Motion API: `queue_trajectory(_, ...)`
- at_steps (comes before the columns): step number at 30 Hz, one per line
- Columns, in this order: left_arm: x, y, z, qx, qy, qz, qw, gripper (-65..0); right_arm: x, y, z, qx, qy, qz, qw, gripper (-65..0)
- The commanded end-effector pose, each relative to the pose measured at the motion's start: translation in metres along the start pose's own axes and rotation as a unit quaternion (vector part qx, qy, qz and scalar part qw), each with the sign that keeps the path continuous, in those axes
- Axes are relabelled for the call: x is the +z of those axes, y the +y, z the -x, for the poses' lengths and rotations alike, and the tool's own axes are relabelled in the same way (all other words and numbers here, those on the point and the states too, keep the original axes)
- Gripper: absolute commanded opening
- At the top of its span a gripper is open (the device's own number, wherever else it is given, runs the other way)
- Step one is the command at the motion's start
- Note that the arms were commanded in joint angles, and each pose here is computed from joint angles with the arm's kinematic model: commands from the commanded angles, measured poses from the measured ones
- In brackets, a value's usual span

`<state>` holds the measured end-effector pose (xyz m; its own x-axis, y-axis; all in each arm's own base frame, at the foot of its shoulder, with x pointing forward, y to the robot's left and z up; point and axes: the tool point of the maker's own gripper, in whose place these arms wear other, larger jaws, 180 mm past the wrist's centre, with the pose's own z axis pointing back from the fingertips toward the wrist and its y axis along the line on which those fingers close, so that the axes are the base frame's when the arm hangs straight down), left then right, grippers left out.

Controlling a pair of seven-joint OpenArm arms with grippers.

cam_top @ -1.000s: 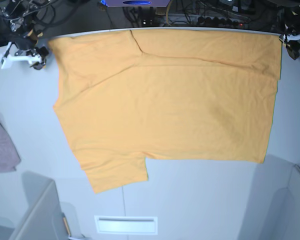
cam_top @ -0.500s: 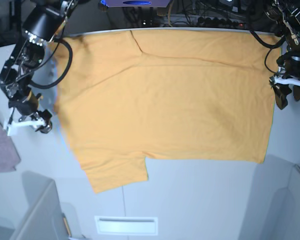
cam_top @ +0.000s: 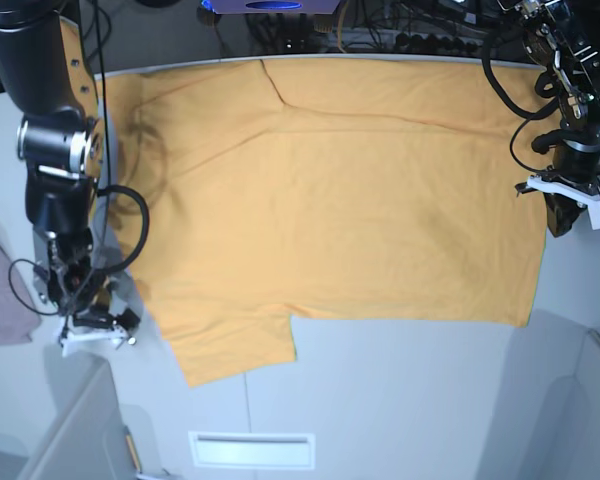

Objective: Fold the T-shirt properly
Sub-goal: 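Release and move both grippers to the shirt's hem corners, grasp them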

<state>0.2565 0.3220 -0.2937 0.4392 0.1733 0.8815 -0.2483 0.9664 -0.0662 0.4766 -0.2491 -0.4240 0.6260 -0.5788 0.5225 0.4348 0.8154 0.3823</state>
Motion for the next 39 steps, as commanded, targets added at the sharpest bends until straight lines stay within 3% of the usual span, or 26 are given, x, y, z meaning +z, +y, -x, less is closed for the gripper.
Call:
queue_trajectory(1, 0.002, 0.003, -0.014, -0.012, -0.022, -0.005, 1.0, -65.0, 0.005, 0.009, -0.034, 0.012, -0.037, -0.01, 0.9992, -23.7)
queue_trajectory(6, 0.004, 0.007, -0.009, -0.023, -0.015, -0.014, 1.0, -65.0, -0.007, 0.036, -0.009, 0.063, -0.013, -0.044, 0.997, -23.9)
queue_trajectory(15, 0.004, 0.007, -0.01, -0.023, -0.015, -0.014, 1.0, -65.0, -0.019, 0.049, 0.046, 0.126, 0.033, -0.047, 0.9904, -24.3)
queue_trajectory(22, 0.004, 0.008, -0.009, -0.023, -0.014, -0.014, 1.0, -65.0, -0.02, 0.05, 0.053, 0.153, 0.034, -0.049, 0.9864, -38.4)
queue_trajectory(29, 0.0, 0.01, -0.004, -0.016, -0.007, -0.016, 1.0, -65.0, -0.021, 0.043, 0.069, 0.192, 0.051, -0.042, 0.9793, -39.2)
queue_trajectory(34, -0.002, 0.013, 0.002, -0.012, 0.0, -0.018, 1.0, -65.0, -0.021, 0.044, 0.07, 0.192, 0.051, -0.041, 0.9792, -39.5)
queue_trajectory(36, -0.003, 0.014, 0.004, -0.011, 0.003, -0.019, 1.0, -65.0, -0.021, 0.041, 0.068, 0.192, 0.05, -0.038, 0.9794, -43.2)
queue_trajectory(39, -0.007, 0.016, 0.008, -0.003, 0.008, -0.02, 1.0, -65.0, -0.021, 0.041, 0.068, 0.194, 0.05, -0.038, 0.9791, -56.0)
